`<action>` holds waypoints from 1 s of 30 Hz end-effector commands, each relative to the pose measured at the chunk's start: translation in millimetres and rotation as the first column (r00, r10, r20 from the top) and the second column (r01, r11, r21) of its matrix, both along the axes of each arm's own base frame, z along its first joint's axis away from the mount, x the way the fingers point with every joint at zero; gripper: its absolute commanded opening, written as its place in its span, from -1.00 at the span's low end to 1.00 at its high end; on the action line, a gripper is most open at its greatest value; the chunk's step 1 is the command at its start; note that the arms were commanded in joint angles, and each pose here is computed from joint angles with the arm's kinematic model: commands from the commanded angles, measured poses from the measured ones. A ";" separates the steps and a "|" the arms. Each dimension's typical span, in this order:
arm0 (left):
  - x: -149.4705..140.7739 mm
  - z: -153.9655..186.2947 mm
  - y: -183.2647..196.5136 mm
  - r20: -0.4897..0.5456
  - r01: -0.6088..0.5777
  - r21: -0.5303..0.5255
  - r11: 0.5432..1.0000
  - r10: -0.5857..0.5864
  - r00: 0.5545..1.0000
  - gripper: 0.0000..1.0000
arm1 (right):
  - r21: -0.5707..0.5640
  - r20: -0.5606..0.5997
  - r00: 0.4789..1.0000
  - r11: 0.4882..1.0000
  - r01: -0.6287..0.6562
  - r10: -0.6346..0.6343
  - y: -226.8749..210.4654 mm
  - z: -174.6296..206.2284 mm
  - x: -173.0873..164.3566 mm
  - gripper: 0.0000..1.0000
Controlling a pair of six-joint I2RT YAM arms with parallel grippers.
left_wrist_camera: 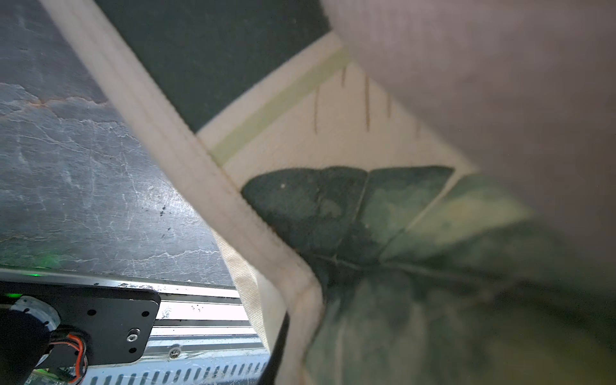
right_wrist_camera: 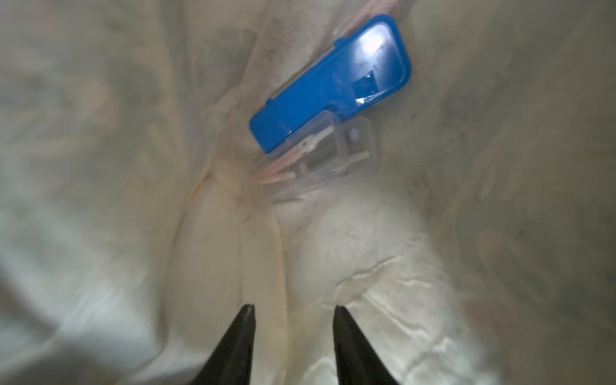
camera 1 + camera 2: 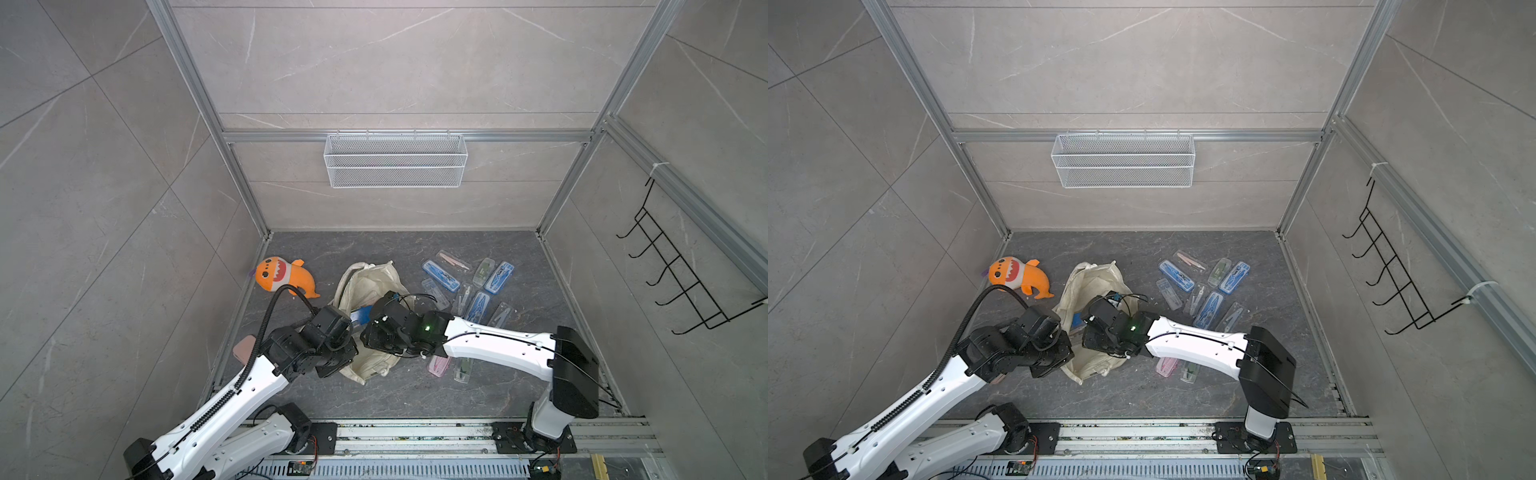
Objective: Take out the compass set from the canvas bag
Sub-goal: Adjust the canvas bag at the center of the board, then pick up the compass set from the canvas bag.
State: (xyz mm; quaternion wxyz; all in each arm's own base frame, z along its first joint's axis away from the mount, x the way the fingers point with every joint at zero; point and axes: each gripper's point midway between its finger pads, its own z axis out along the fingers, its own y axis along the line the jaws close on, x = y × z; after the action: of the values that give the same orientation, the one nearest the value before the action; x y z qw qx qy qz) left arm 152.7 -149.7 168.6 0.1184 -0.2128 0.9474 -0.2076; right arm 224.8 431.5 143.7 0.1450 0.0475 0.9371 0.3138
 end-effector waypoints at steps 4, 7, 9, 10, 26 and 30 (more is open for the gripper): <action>-2.2 -1.9 -5.4 -0.013 0.014 -0.011 1.000 -0.015 1.000 -1.00 | 0.028 -0.036 0.999 1.000 0.014 -0.013 34.4 -6.0 38.1 0.04; -3.2 -3.9 -5.7 -0.015 0.021 -0.010 1.000 -0.021 1.000 -1.00 | -0.016 -0.062 0.998 1.000 0.002 -0.003 45.2 -26.8 49.0 0.12; -4.1 -6.3 -5.1 -0.019 0.022 -0.006 1.000 -0.022 1.000 -1.00 | -0.039 -0.075 0.997 0.999 -0.004 0.001 49.0 -39.0 55.0 0.15; -5.1 -7.0 -4.5 -0.020 0.023 -0.007 1.000 -0.023 1.000 -1.00 | -0.052 -0.073 0.997 0.999 -0.009 0.005 49.9 -43.9 57.9 0.16; -14.1 -15.4 -0.1 -0.035 0.021 -0.019 1.000 -0.021 0.999 -1.00 | -0.194 -0.027 0.987 0.968 -0.160 0.158 39.6 -81.3 75.3 0.23; -13.7 -15.1 -0.4 -0.035 0.022 -0.018 1.000 -0.023 0.999 -1.00 | -0.155 -0.052 0.981 0.969 -0.194 0.188 44.6 -89.2 74.7 0.24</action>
State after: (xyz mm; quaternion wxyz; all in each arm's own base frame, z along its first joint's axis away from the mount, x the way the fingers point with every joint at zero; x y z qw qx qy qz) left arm 147.0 -149.7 156.5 0.1165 -0.2064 0.9474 -0.2150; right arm 302.9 474.3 69.7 0.1193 -0.0273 0.9615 0.2461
